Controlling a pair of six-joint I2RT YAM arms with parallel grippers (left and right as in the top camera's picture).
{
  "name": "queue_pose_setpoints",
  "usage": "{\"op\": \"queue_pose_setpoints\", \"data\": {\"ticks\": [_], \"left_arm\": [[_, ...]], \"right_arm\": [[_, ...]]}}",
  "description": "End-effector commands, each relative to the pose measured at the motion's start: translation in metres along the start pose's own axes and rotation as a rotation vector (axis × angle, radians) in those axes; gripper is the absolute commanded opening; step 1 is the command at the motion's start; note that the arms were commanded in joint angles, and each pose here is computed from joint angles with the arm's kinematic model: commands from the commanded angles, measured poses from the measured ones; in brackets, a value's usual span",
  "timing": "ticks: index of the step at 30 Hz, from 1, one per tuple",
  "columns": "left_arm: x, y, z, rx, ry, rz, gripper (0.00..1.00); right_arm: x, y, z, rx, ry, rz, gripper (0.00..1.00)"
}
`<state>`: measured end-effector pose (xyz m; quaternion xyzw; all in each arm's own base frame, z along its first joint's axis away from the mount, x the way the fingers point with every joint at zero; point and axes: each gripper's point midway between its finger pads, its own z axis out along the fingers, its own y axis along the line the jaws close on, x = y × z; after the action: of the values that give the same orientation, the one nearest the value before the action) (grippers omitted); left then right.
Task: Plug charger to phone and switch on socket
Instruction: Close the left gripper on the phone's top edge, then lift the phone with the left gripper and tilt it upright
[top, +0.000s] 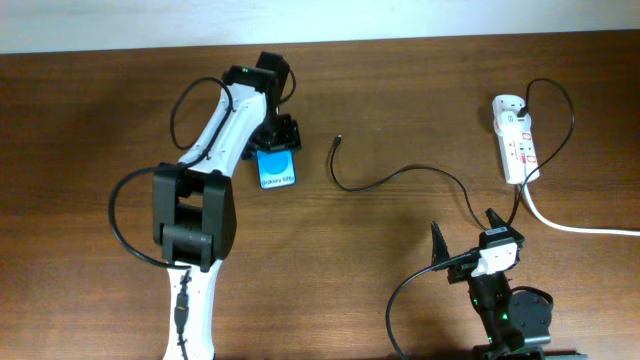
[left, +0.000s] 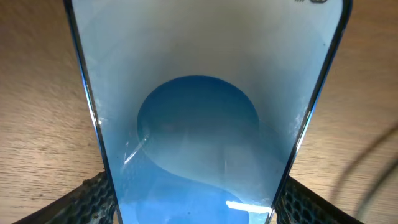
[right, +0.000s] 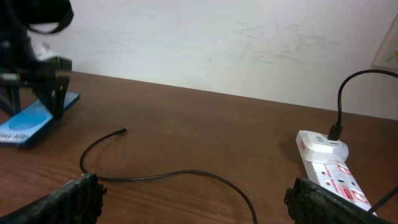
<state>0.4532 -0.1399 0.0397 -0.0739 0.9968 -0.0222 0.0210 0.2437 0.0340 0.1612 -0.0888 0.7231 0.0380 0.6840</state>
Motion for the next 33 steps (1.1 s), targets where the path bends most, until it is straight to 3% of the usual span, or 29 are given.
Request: {"op": "queue_pose_setpoints", "data": {"ticks": [1, 3, 4, 5, 6, 14, 22, 28, 33], "left_arm": [[-0.012, -0.009, -0.02, 0.042, -0.042, 0.009, 0.49], [-0.01, -0.011, -0.02, 0.062, -0.031, 0.007, 0.34], [-0.009, -0.012, -0.02, 0.073, -0.024, 0.006, 0.24], [-0.009, -0.013, -0.02, 0.08, -0.02, 0.005, 0.06], [-0.008, -0.014, -0.02, 0.088, -0.015, 0.001, 0.0], [-0.001, -0.033, -0.031, 0.339, 0.115, -0.151, 0.0], [0.009, -0.072, -0.086, 0.839, 0.327, -0.2, 0.0], [0.035, -0.069, -0.094, 0.727, 0.643, -0.648, 0.0], [0.047, -0.082, -0.12, 0.828, 0.801, -0.686, 0.0]], "right_arm": [[0.002, 0.0, 0.0, 0.001, 0.001, 0.003, 0.98], [0.002, 0.0, 0.0, 0.001, 0.001, 0.003, 0.98], [0.002, 0.0, 0.0, 0.001, 0.001, 0.003, 0.98], [0.002, 0.0, 0.0, 0.001, 0.001, 0.003, 0.98], [0.002, 0.0, 0.0, 0.001, 0.001, 0.003, 0.99], [0.002, 0.0, 0.0, 0.001, 0.001, 0.003, 0.98], [0.002, 0.0, 0.0, 0.001, 0.001, 0.003, 0.98], [0.002, 0.0, 0.0, 0.001, 0.001, 0.003, 0.98], [0.002, 0.0, 0.0, 0.001, 0.001, 0.003, 0.98]]}}
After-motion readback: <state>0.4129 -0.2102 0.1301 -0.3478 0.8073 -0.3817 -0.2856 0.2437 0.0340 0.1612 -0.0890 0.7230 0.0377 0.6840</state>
